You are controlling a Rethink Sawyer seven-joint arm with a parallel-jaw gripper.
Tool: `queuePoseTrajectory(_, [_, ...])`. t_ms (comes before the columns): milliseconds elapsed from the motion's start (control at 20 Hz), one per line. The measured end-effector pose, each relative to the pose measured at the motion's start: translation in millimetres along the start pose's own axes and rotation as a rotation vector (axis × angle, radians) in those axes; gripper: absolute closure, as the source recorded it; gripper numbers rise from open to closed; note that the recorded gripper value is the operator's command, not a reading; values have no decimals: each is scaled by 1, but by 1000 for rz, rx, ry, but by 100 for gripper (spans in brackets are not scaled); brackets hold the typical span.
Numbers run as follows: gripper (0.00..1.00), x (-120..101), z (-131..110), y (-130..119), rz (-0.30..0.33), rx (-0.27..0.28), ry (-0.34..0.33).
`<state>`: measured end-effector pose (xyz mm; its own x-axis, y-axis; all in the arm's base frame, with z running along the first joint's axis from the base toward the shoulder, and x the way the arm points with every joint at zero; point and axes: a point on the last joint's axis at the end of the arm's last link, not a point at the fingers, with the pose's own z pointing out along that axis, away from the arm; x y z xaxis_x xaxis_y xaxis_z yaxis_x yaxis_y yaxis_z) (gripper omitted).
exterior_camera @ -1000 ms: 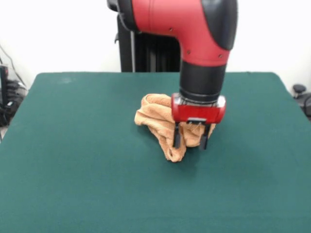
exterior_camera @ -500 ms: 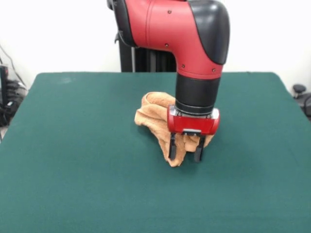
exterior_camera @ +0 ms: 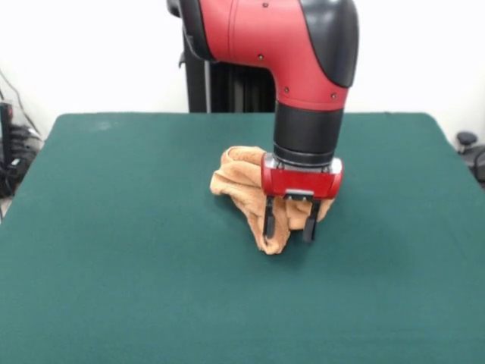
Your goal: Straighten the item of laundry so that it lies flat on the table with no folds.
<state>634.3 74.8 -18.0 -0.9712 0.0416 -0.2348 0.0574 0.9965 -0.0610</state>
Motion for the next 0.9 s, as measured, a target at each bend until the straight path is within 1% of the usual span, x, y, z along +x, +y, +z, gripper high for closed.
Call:
queuePoseTrajectory(350, [0, 5, -23, -2, 6, 0, -1])
queuePoseTrajectory(500, [0, 8, -27, -4, 10, -1, 4])
queuePoseTrajectory(700, [0, 12, -25, -7, 19, -4, 15])
queuePoseTrajectory(900, [0, 15, -16, -13, 33, -5, 14])
